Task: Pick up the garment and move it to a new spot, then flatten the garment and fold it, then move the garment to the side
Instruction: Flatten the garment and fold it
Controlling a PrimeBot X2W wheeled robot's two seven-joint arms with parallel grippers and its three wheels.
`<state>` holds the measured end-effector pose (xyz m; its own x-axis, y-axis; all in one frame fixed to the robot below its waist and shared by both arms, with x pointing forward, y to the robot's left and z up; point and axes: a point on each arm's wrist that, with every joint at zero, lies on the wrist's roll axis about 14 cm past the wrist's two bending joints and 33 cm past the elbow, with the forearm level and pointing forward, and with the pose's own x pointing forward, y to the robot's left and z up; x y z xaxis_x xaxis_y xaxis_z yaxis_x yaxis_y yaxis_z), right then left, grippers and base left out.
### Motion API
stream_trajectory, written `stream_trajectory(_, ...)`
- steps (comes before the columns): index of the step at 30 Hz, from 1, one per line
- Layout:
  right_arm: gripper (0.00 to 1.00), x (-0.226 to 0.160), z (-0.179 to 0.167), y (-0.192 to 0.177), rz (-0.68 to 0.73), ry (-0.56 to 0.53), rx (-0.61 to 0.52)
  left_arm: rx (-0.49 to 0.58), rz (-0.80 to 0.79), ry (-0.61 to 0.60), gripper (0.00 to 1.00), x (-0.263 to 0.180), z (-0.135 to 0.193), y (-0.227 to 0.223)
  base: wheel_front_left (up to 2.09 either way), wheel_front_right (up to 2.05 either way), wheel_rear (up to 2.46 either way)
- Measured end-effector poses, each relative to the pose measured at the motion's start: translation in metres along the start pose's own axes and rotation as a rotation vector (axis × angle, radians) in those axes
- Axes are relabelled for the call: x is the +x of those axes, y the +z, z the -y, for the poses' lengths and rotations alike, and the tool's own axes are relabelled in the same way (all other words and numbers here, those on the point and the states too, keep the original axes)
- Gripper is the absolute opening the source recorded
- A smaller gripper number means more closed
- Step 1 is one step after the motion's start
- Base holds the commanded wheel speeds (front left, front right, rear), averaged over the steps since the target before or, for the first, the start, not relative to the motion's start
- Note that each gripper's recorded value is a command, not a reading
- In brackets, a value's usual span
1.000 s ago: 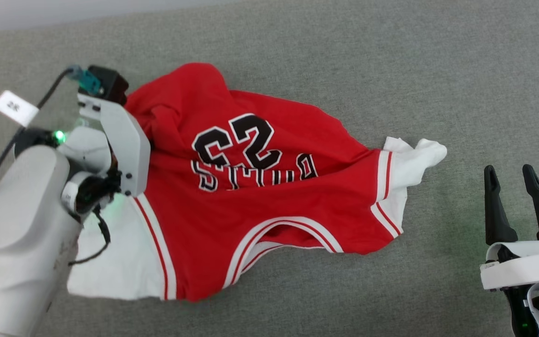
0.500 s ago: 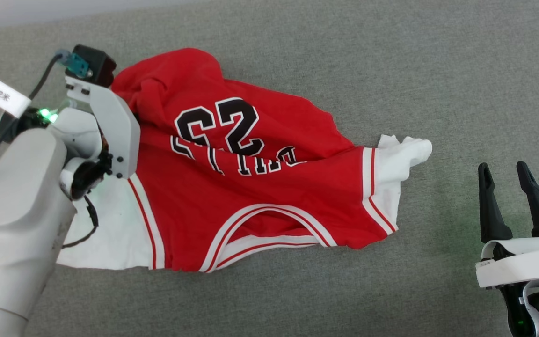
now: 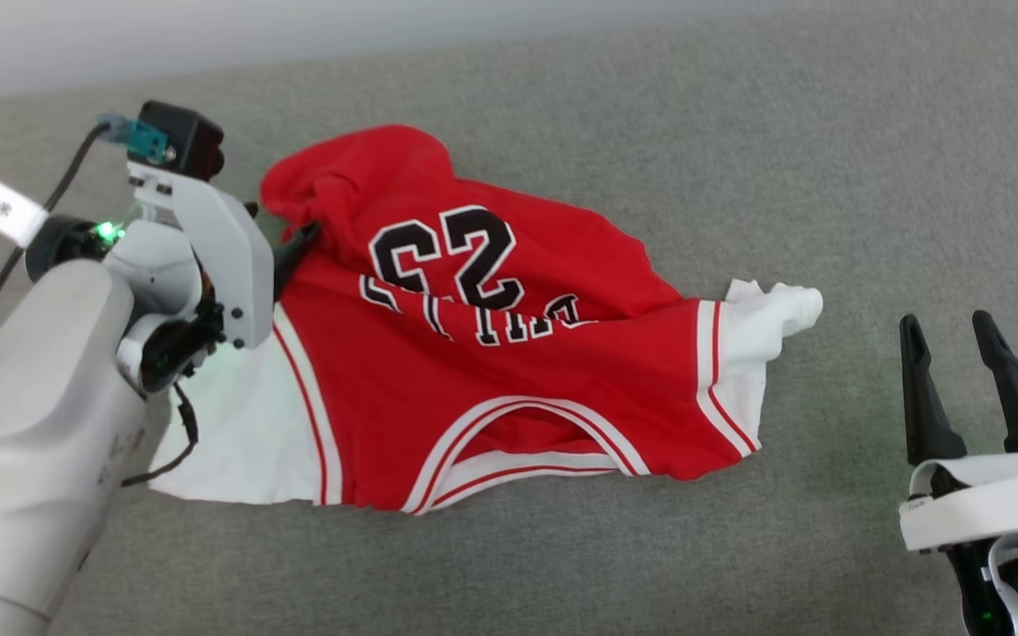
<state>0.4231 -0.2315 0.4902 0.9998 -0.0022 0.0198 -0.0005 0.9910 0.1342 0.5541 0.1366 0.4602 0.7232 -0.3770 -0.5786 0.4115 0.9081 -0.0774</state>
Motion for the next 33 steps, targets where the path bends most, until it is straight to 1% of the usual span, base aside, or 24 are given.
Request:
stream_trajectory(5, 1.00, -0.002, -0.009, 0.009, 0.020, 0.027, 0.003, -0.014, 0.057, 0.009, 1.00, -0.024, -0.004, 0.006, 0.00, 0.00, 0.00)
stream_trajectory(8, 1.00, -0.005, -0.015, 0.016, 0.037, 0.043, 0.005, -0.030, 0.074, 0.019, 1.00, -0.040, -0.007, 0.002, 0.00, 0.00, 0.00)
stream_trajectory(17, 1.00, -0.015, -0.040, 0.048, 0.121, 0.110, 0.000, -0.119, 0.060, 0.065, 1.00, -0.088, -0.017, -0.032, 0.00, 0.00, 0.00)
stream_trajectory(21, 1.00, -0.020, -0.049, 0.059, 0.146, 0.132, 0.002, -0.163, 0.019, 0.087, 1.00, -0.104, -0.021, -0.051, 0.00, 0.00, 0.00)
stream_trajectory(25, 1.00, -0.023, -0.054, 0.071, 0.174, 0.146, -0.001, -0.203, -0.054, 0.098, 1.00, -0.112, -0.021, -0.075, 0.00, 0.00, 0.00)
stream_trajectory(31, 1.00, -0.028, -0.048, 0.073, 0.170, 0.133, -0.012, -0.260, -0.202, 0.110, 1.00, -0.109, -0.019, -0.115, 0.00, 0.00, 0.00)
stream_trajectory(33, 1.00, -0.028, -0.047, 0.075, 0.172, 0.130, -0.014, -0.279, -0.227, 0.113, 1.00, -0.108, -0.018, -0.123, 0.00, 0.00, 0.00)
